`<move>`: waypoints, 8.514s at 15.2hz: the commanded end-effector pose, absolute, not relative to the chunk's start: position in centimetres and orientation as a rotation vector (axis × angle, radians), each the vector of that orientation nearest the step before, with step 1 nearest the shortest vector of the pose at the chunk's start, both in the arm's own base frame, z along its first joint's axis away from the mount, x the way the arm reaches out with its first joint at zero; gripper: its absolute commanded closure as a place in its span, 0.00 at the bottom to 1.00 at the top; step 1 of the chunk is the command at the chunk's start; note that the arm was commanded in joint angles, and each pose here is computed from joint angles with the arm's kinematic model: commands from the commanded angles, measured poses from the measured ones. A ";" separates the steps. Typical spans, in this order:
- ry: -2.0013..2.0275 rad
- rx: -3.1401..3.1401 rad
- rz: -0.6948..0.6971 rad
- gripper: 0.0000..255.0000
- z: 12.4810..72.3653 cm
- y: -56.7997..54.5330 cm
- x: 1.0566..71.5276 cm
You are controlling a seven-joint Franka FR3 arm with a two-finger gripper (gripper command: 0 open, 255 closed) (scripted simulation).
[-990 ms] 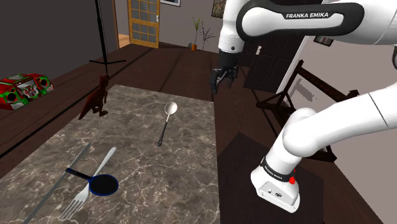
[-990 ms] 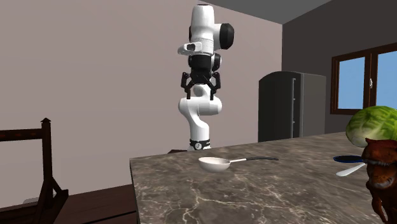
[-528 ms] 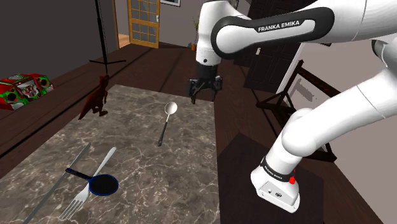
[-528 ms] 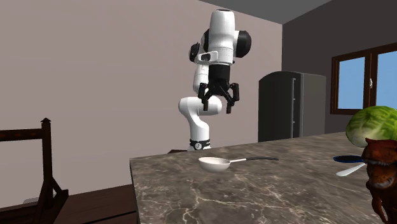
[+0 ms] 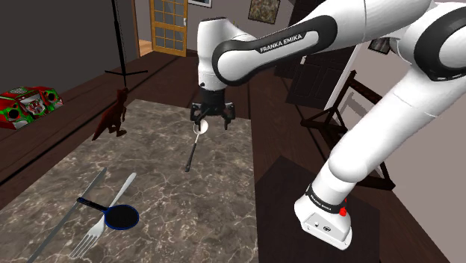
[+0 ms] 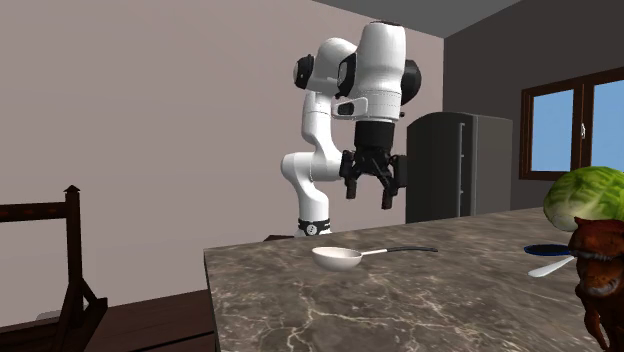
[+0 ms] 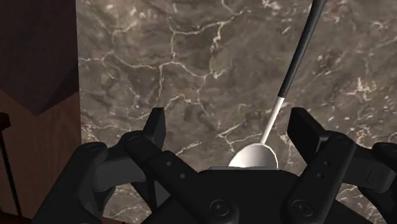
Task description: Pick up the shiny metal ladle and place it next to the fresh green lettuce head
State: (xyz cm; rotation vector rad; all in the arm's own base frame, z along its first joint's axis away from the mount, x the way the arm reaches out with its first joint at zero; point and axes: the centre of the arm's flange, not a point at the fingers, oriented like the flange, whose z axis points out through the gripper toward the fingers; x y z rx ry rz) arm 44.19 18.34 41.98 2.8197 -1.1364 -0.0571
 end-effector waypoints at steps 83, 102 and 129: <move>-1.437 2.665 -0.049 1.00 58.3 25.2 43.5; -1.437 2.665 -0.049 1.00 58.3 40.1 23.3; -1.437 2.665 -0.049 1.00 51.5 51.3 8.1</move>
